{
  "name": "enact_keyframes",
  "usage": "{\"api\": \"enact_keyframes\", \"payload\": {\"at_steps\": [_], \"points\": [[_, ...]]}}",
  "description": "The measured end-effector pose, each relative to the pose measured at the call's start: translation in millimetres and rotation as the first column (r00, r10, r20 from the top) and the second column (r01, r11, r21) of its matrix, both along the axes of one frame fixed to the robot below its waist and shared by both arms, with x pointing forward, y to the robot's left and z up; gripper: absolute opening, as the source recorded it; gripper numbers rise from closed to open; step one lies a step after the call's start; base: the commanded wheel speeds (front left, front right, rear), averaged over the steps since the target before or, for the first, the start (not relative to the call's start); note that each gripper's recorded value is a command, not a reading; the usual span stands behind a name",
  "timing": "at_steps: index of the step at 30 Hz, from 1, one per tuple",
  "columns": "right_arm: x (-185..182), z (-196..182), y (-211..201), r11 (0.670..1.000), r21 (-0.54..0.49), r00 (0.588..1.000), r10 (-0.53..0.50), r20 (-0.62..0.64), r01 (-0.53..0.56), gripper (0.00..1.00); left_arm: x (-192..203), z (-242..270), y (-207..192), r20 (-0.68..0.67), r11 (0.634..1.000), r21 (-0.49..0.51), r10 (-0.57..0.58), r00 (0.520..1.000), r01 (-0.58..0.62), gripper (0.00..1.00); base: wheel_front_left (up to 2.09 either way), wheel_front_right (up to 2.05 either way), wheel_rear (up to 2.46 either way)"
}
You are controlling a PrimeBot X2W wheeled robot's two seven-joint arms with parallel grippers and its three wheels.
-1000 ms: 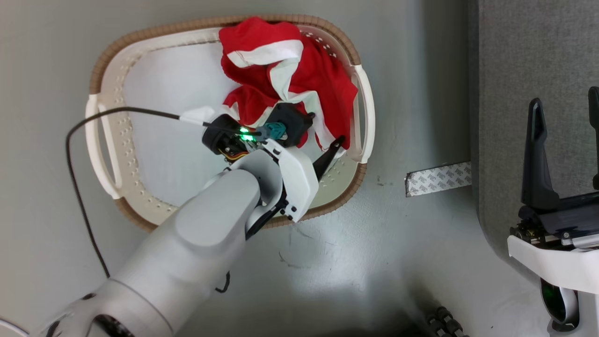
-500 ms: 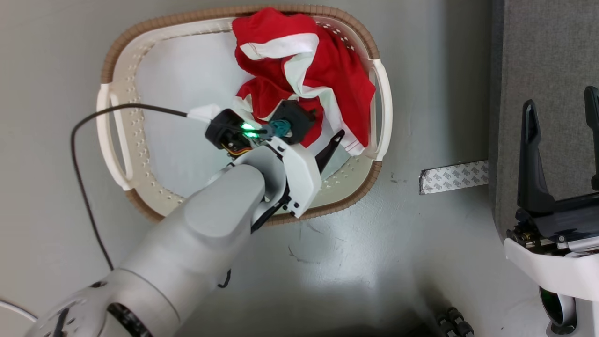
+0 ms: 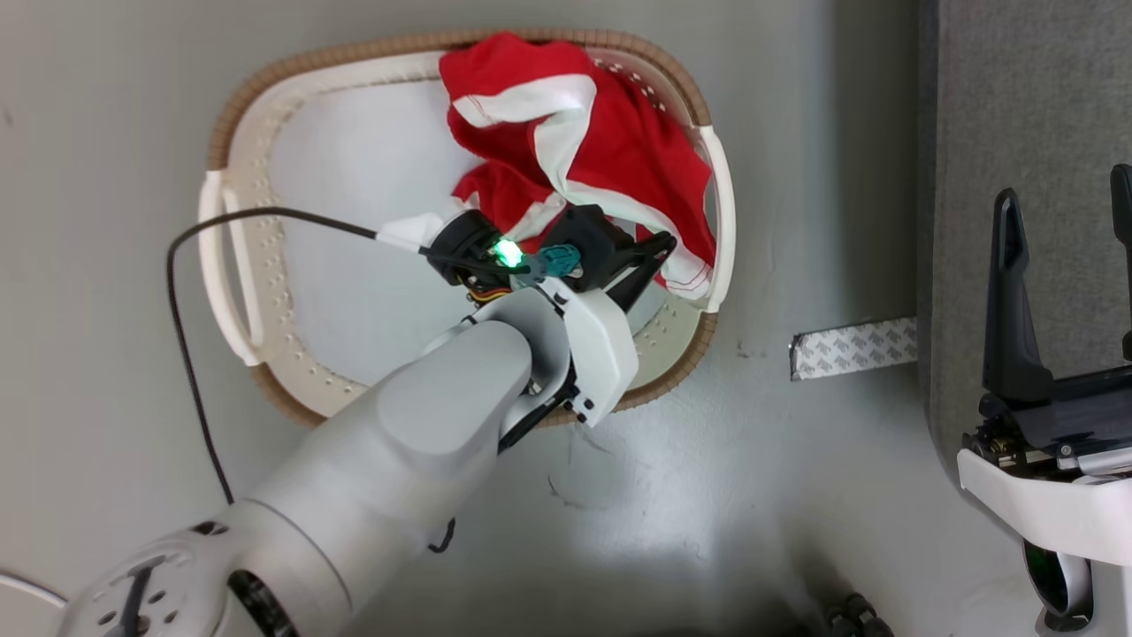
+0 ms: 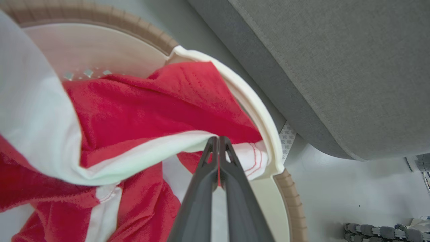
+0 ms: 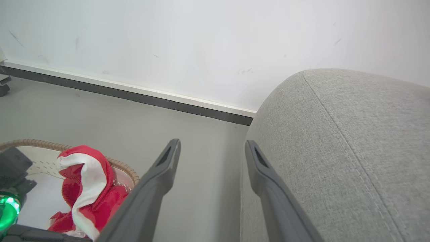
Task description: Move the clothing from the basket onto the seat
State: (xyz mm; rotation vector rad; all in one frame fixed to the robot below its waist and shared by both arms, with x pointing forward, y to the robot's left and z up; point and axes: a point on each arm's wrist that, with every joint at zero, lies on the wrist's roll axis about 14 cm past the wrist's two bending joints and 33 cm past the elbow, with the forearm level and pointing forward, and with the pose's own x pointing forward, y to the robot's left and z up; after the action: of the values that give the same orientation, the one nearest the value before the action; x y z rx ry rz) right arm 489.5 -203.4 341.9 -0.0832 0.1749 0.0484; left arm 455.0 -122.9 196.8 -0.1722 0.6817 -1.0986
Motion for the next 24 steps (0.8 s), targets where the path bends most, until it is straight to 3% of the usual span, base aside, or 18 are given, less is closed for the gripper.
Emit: {"api": "enact_keyframes", "payload": {"at_steps": [11, 24], "points": [[0, 38, -2, 1.0, 0.023, 0.997, -0.017, 0.073, 0.015, 1.0, 28, 50, 18, 0.059, 0.993, -0.036, 0.112, 0.992, -0.11, 0.0, 0.0, 0.0, 0.0], [-28, 113, -1, 0.997, 0.073, 0.981, -0.037, 0.19, 0.024, 1.0, 37, 166, 39, 0.185, 0.957, -0.143, 0.276, 0.943, -0.252, 0.0, 0.0, 0.0, 0.0]]}}
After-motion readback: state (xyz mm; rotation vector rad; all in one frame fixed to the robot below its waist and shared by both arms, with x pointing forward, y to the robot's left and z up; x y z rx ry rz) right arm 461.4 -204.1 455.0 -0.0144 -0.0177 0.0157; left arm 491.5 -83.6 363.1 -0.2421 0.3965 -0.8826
